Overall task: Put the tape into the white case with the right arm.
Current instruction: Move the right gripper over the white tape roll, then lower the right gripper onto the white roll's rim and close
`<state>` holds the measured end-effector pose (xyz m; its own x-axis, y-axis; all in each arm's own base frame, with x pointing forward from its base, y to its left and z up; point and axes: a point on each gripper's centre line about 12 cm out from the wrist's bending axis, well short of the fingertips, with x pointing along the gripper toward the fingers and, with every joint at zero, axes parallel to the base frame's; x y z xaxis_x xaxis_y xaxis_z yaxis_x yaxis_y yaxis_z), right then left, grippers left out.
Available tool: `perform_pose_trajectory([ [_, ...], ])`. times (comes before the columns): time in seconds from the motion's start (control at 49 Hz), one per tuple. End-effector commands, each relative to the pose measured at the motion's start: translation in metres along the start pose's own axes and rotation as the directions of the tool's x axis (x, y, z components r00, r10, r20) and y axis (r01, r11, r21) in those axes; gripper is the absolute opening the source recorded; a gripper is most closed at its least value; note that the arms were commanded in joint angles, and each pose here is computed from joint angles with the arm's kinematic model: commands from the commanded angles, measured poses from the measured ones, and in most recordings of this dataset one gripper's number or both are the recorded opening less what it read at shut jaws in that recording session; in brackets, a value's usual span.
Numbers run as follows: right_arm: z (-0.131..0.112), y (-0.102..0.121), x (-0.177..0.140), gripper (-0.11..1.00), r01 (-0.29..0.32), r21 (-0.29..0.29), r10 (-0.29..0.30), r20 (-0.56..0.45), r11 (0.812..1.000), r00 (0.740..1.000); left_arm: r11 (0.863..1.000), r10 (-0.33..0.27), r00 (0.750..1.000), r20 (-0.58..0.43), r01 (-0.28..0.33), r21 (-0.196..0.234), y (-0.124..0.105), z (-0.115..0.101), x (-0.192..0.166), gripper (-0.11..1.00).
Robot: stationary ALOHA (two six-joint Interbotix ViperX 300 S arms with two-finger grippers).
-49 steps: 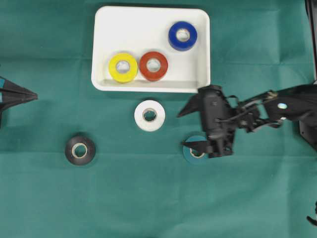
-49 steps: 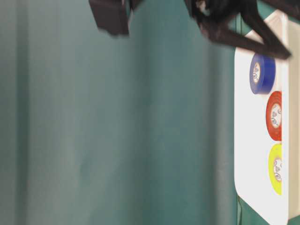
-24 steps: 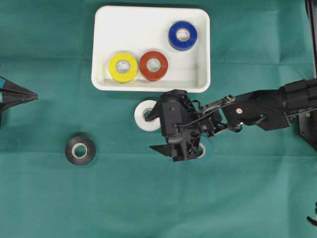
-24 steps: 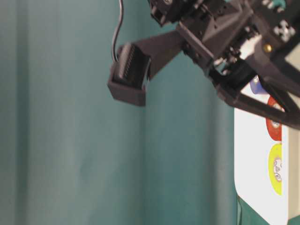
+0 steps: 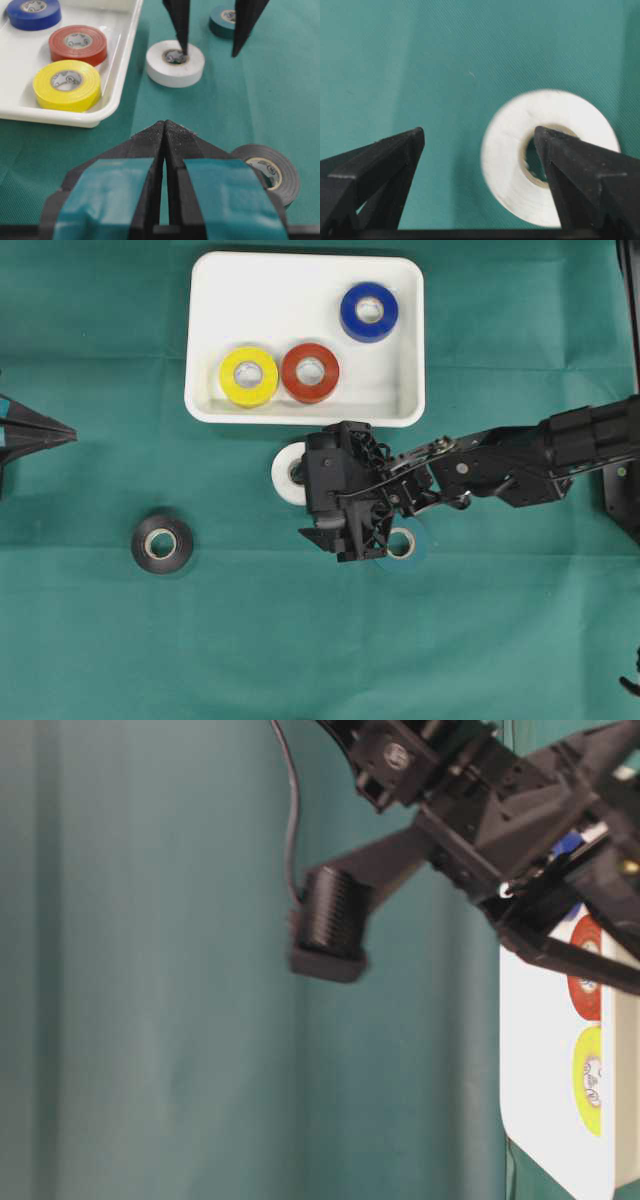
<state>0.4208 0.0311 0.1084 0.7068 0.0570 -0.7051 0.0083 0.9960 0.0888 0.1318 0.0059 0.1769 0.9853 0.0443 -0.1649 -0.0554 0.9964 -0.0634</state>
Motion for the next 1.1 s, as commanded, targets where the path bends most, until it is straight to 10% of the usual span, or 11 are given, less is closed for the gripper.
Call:
perform_pose_trajectory([
  [0.0,0.012,0.000,-0.002,0.62,0.026,0.000,-0.026,0.001,1.000,1.000,1.000,0.003,1.000,0.008,-0.003,-0.002,0.000,0.004,0.001,0.00],
  [0.51,0.007,-0.003,0.006,0.60,0.060,-0.006,-0.060,-0.046,0.998,0.997,1.000,0.003,1.000,0.005,-0.003,-0.002,0.000,0.002,0.001,0.00],
  [0.776,0.005,-0.001,0.009,0.06,0.055,-0.005,-0.055,-0.050,0.998,0.997,1.000,0.003,1.000,0.006,-0.003,-0.002,0.000,0.003,0.001,0.00],
  [1.082,0.019,0.003,-0.003,0.03,0.047,-0.007,-0.047,-0.009,0.999,0.999,1.000,0.003,1.000,0.006,-0.003,-0.002,0.000,0.003,0.001,0.00],
])
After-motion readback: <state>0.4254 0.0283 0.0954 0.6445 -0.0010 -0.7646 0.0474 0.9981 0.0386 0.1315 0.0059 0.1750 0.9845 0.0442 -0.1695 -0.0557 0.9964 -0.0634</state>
